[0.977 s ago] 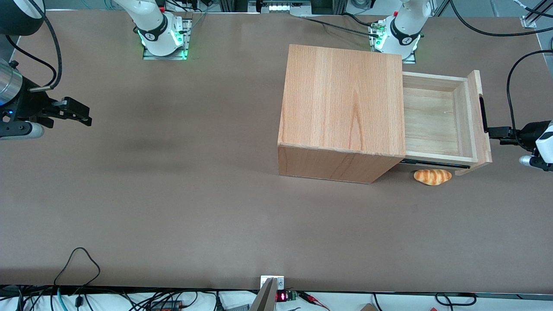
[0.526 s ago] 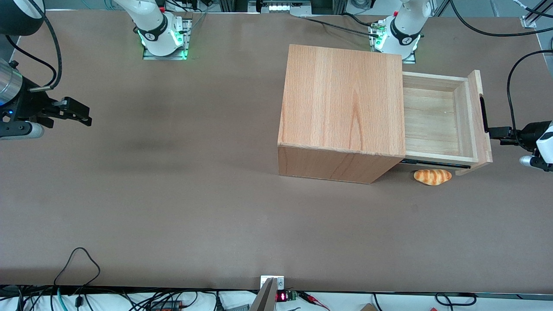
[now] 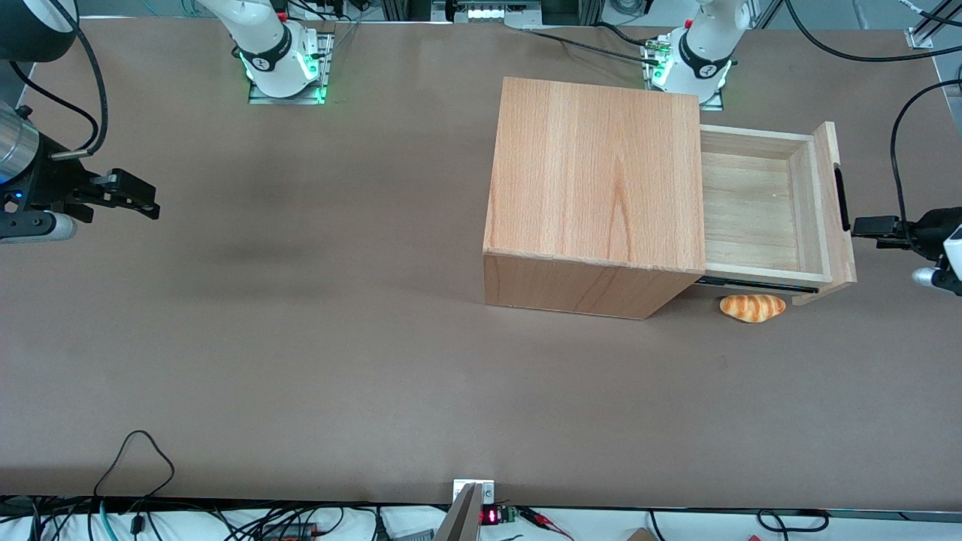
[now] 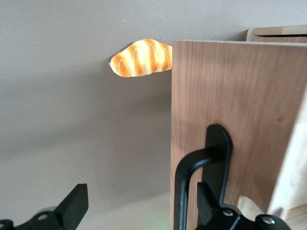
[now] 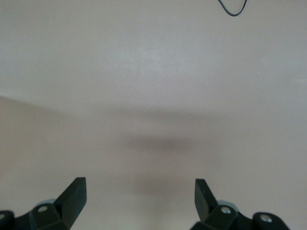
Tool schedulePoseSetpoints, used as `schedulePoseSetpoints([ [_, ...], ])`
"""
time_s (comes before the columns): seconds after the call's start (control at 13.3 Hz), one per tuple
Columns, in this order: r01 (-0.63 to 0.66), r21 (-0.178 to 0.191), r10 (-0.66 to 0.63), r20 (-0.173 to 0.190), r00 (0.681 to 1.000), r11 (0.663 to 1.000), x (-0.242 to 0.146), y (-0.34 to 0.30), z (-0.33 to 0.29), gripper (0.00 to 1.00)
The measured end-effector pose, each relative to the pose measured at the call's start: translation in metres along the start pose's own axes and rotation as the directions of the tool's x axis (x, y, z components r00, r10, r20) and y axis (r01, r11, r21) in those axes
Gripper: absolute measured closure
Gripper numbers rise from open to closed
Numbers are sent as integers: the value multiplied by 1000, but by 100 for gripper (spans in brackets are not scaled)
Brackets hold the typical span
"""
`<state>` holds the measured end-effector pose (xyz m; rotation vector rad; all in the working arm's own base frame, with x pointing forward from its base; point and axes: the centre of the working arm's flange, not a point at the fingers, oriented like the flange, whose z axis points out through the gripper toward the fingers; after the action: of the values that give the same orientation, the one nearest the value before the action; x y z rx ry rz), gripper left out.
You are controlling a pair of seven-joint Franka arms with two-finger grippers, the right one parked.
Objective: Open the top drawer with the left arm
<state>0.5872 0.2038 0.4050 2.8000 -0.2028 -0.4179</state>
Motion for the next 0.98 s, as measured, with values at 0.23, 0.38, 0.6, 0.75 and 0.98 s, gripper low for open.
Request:
schedulePoseSetpoints([
  [0.23, -3, 6, 3, -13, 1000, 1000, -5, 3, -26, 0],
  [0.38, -11, 10, 11, -18, 1000, 1000, -9, 10, -49, 0],
  [0.6, -25, 18, 25, -26, 999, 1000, -17, 24, -82, 0],
  [0.75, -27, 22, 28, -28, 999, 999, -22, 39, -98, 0],
  [0.98, -15, 39, 17, -37, 999, 999, -28, 90, -123, 0],
])
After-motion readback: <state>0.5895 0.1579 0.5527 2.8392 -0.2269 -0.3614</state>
